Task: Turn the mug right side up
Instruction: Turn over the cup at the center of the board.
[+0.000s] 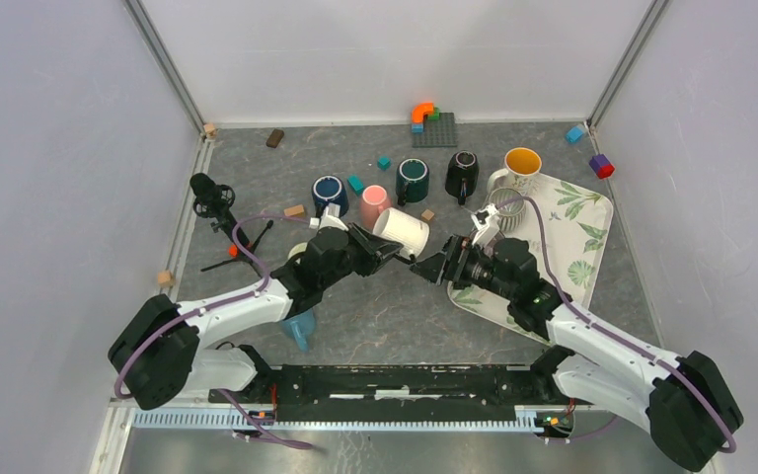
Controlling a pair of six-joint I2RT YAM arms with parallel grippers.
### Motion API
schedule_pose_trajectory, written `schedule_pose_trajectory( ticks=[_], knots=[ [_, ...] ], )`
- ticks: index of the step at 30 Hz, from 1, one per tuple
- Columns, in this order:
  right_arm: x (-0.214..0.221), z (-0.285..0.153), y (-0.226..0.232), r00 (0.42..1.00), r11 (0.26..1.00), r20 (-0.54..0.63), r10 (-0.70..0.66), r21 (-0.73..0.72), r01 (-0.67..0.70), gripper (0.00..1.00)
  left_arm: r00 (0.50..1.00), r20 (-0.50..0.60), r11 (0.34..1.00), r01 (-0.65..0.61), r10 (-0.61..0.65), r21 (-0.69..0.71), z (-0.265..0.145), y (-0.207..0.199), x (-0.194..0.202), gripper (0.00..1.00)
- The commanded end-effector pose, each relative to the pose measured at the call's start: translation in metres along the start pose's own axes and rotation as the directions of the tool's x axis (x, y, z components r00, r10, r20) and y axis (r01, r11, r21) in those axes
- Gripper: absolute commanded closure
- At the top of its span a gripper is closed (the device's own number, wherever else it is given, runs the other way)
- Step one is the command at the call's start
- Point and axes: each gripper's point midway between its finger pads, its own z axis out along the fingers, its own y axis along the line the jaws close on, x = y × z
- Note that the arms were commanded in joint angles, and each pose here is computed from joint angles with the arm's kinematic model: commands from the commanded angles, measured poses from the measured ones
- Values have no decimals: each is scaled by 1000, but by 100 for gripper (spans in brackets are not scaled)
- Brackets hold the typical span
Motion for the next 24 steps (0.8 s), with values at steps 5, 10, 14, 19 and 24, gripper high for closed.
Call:
schedule_pose_trajectory(
  ticks=[5,10,14,19,24],
  knots=[
    [-8,2,16,994,989,30,105,-106,-101,13,991,-7,940,131,-136,315,-20,-83,-14,98],
    [-16,-1,27,982,962,34,187,-210,-176,17,985,-25,924,166,-168,344,-22,-87,-14,98],
    [-19,-1,34,973,944,24,228,-251,-215,19,981,-41,909,193,-191,370,-23,-91,-13,98],
    [-26,0,43,960,918,18,281,-295,-263,22,977,-53,893,211,-207,397,-24,-95,-13,98],
    [-28,3,48,945,893,-8,328,-324,-312,26,976,-82,879,219,-203,423,-26,-100,-9,98]
  ],
)
